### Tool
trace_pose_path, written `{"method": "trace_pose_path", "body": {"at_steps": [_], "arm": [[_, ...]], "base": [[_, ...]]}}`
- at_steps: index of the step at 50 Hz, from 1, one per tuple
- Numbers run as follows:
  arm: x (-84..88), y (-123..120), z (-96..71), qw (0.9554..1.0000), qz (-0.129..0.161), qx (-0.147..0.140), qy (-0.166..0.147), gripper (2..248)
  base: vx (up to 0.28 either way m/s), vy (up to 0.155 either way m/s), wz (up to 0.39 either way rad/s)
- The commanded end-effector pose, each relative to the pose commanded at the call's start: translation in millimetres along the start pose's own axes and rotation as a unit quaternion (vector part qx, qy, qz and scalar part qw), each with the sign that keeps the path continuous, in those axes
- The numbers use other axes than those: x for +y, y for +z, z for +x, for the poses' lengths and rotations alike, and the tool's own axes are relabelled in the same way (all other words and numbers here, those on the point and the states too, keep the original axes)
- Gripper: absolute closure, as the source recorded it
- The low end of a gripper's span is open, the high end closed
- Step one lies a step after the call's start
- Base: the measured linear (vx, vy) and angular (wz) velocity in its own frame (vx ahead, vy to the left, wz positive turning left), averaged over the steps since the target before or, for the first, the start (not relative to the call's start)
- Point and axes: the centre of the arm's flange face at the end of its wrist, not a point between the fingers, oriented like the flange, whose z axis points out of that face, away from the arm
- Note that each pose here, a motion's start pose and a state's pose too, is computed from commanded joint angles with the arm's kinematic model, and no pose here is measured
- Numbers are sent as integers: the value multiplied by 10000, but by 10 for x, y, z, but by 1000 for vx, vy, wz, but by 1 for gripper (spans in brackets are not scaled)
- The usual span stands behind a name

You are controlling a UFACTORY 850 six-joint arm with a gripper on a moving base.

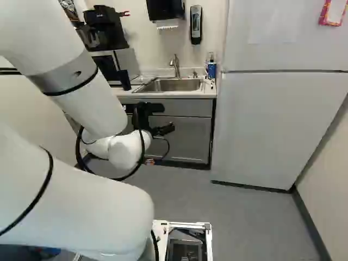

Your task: Rinse the cup and place it in the tray

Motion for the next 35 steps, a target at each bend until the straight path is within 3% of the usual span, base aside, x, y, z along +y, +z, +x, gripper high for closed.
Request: {"method": "trace_pose_path", "body": {"at_steps": [1,35], "arm": [[-14,73,85,10000,23,54,-8,3],[-99,474,614,9989,142,439,-42,3]], "base": [[0,0,0],[1,0,3]]}}
